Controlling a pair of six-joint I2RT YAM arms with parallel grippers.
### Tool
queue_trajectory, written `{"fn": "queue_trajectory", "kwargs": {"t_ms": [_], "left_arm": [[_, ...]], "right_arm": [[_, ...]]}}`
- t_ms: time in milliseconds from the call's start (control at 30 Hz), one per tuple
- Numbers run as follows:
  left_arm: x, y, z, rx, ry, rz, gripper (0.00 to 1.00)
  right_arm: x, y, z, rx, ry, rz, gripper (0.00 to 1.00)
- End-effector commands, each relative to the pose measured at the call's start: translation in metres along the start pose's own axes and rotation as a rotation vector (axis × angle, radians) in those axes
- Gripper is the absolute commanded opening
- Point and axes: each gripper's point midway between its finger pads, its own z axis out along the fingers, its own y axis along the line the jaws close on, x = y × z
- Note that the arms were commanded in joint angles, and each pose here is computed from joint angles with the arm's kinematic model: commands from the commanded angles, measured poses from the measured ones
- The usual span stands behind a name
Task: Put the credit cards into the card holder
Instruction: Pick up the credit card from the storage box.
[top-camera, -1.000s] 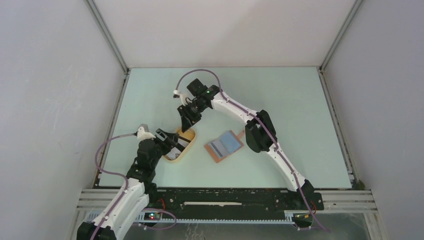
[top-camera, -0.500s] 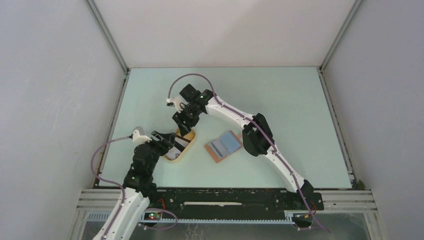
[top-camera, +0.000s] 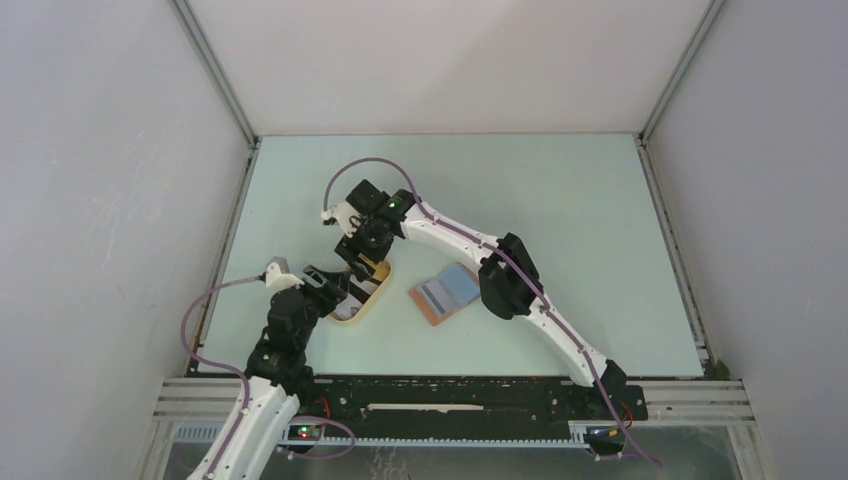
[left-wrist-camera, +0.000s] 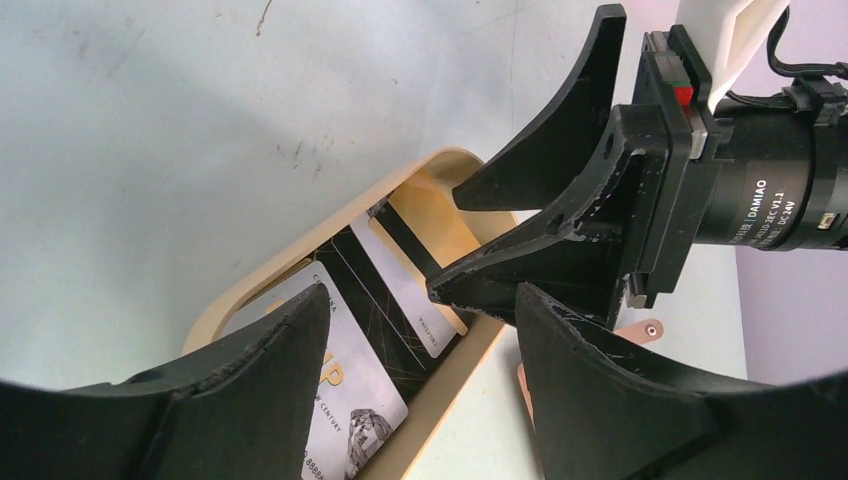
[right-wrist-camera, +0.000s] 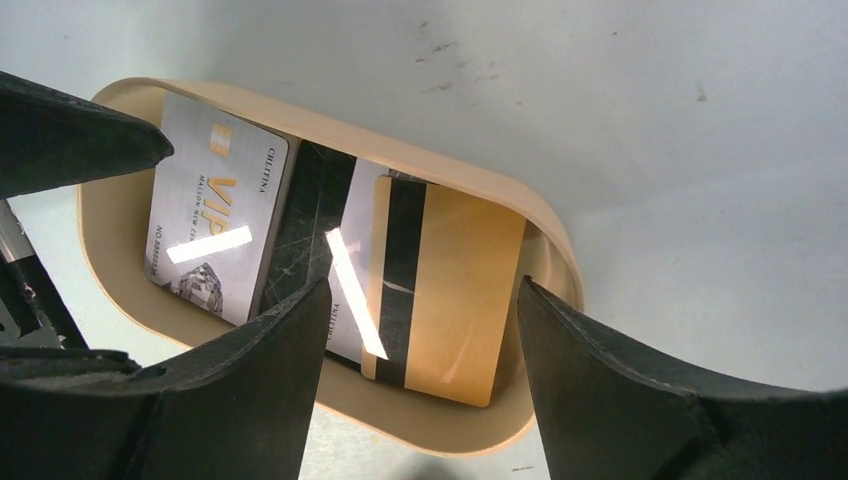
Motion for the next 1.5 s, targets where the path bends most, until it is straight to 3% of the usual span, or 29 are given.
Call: {"fn": "queue_trajectory", "kwargs": {"t_ms": [0,667,1000,1300,1467], "left_arm": [[-0.004,0.005,0.001,-0.018,-0.019,0.017,0.73],[-0.003,0.004,0.001,-0.014,-0.015,0.017,0.73],[-0.003,0.004,0.001,-0.012,-0.017,0.016,0.73],[-0.003,0.003,0.001,-0.008,-0.018,0.016,0.73],[-0.003,0.004,0.001,-0.008,-0.019,0.015,0.73]], "right_arm": [[-0.004,-0.013,0.004,0.053,-0.012,-0.019,0.78],[0.018,-0.024,0.023,0.100,0.051,-0.015,0.76],[0.004,-0.017,0.008,0.091,0.012,-0.024,0.53],[-0.007,-0.006,-0.007,0.031,-0.023,-0.010,0.44],[-0.011,0.001,-0.014,-0.029,-0.042,0.019,0.32]]}}
